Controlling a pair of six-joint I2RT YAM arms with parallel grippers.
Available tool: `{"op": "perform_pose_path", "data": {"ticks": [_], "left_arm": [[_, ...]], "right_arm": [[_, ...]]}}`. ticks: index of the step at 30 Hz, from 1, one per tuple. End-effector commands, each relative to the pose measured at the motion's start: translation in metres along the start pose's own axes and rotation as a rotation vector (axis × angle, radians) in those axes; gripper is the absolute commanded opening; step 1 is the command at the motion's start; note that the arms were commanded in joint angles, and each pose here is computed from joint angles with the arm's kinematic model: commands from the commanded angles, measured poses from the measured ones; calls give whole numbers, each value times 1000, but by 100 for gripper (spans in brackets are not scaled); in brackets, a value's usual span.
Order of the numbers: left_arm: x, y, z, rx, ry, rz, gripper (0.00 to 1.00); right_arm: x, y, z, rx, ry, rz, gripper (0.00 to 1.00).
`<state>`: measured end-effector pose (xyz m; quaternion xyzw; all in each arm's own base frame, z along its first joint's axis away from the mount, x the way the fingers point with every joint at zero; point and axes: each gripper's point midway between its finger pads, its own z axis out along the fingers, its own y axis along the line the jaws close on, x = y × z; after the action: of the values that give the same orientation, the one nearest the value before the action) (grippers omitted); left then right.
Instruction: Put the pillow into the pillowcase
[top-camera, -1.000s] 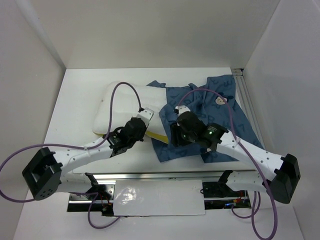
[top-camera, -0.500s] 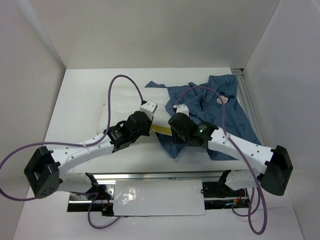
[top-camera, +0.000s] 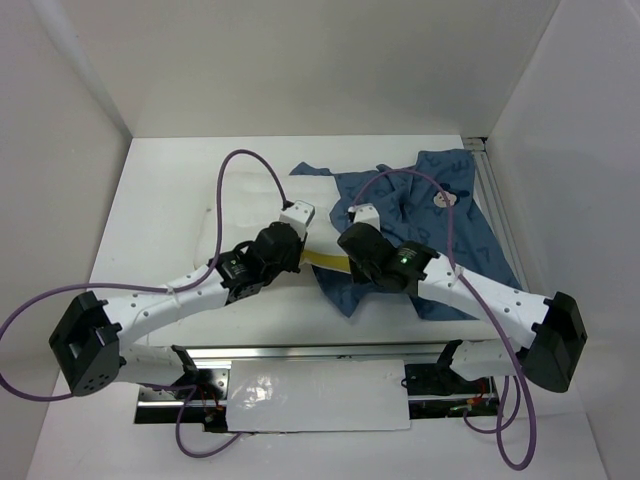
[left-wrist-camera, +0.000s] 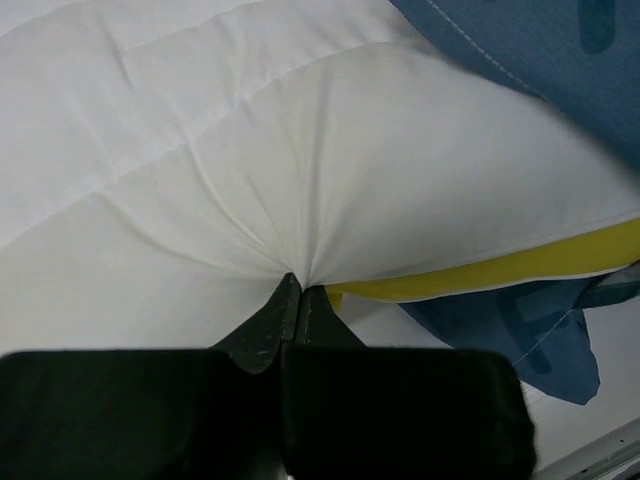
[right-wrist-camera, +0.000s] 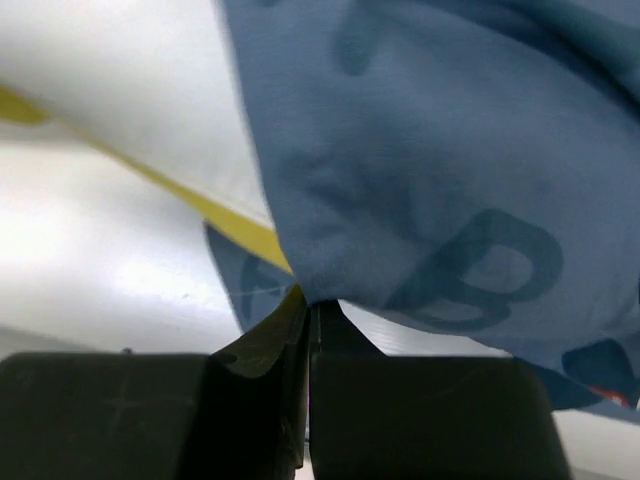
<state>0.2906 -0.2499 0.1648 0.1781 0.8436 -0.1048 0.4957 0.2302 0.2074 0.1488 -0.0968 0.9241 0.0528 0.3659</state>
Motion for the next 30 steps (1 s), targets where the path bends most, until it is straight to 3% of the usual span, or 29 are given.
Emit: {"op": "perform_pose_path", "data": {"ticks": [1,6,12,18,23,24,27,28,29,30], "left_arm": [[-44,-17,1,37,-99,-116,0],[-55,-36,2,83,-108,-286,0],[-53,-40,-3,102,-116,-483,0],[-52,-37,-7,106,-140,-536,0],[-33,-27,-12,49,-77,-524,0],[-26,-24,-14,40,-59,-516,0],[-6,-10,-24,-29,6,-503,25],[-3,-7,-27,-36,19,-477,45],[1,-9,-30,-19,38,-449,57],[0,-10,-34,-8,50,-447,66]], "right_arm": [[-27,41,-14,-193,-68,-35,0],[-35,120,-51,-710,-161,-136,0],[-51,171,-72,-1004,-272,-207,0],[-38,207,-105,-1354,-387,-338,0],[-24,197,-76,-1229,-306,-344,0],[-23,193,-73,-1200,-296,-345,8],[-14,162,-64,-1028,-258,-310,43],[-18,153,-66,-985,-264,-290,51],[-29,136,-70,-893,-313,-249,59],[-21,122,-68,-834,-271,-234,73]]}}
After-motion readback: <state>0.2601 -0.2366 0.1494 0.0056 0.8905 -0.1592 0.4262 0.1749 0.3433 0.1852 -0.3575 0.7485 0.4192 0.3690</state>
